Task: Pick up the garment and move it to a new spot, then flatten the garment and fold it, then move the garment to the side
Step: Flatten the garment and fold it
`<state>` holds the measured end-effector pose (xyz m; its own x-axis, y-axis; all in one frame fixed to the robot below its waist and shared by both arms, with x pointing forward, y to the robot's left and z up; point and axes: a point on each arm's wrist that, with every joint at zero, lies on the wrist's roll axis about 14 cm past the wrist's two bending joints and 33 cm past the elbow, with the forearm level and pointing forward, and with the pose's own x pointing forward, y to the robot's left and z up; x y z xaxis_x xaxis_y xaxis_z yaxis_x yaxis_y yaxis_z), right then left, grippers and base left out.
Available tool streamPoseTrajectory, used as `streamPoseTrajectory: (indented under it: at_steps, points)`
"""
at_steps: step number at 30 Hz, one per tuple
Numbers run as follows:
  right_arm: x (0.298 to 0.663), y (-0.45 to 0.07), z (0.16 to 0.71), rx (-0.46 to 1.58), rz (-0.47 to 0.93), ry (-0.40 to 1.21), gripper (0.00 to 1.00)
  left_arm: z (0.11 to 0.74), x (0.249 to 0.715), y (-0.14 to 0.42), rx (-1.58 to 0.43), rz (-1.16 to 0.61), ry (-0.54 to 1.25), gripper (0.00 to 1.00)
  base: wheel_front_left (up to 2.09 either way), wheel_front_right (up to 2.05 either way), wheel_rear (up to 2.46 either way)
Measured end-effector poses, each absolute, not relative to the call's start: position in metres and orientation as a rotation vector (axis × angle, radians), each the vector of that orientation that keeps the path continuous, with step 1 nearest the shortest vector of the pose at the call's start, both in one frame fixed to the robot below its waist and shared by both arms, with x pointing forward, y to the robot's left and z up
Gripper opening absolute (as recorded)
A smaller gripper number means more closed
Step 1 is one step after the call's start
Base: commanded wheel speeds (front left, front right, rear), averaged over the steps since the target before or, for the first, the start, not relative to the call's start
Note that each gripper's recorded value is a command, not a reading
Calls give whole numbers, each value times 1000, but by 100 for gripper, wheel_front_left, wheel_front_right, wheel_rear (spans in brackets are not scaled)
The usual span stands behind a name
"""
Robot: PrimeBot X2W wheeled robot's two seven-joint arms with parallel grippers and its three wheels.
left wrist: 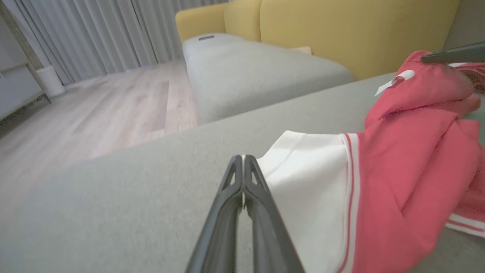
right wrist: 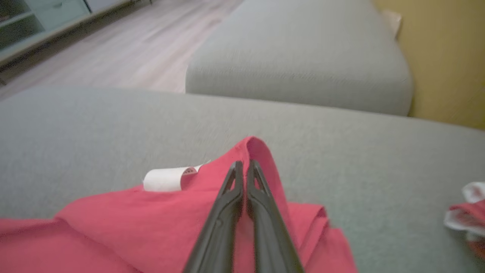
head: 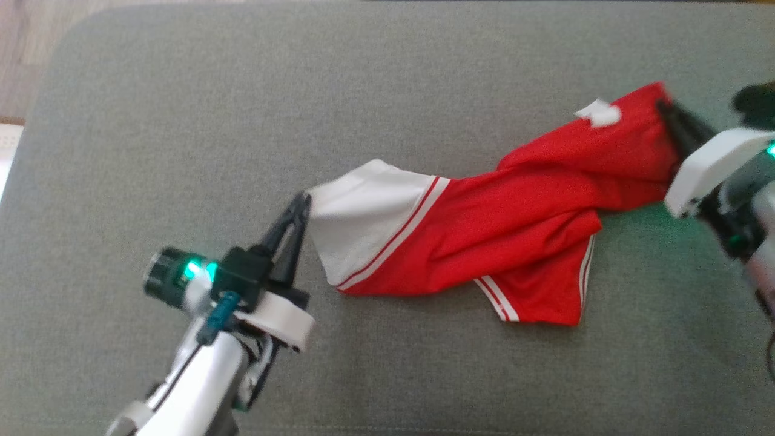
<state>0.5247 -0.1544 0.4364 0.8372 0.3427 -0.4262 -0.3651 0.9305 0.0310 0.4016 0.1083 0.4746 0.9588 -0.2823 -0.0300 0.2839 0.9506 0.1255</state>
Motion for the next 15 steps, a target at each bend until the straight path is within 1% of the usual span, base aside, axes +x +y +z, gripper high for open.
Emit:
streamPoseTrajectory:
  at_steps: [4,7,12,15]
  points:
    - [541,-178,487,-53,319,285,0,517,411,120,197,-276,-119,0,0,0,0]
    - [546,-198,528,-74,280,181,0,553,416,132,243,-263,-224,0,0,0,0]
    - [539,-222,584,-94,232,62,0,611,412,139,276,-251,-388,0,0,0,0]
    - [530,-234,608,-109,211,25,0,642,404,137,279,-255,-481,0,0,0,0]
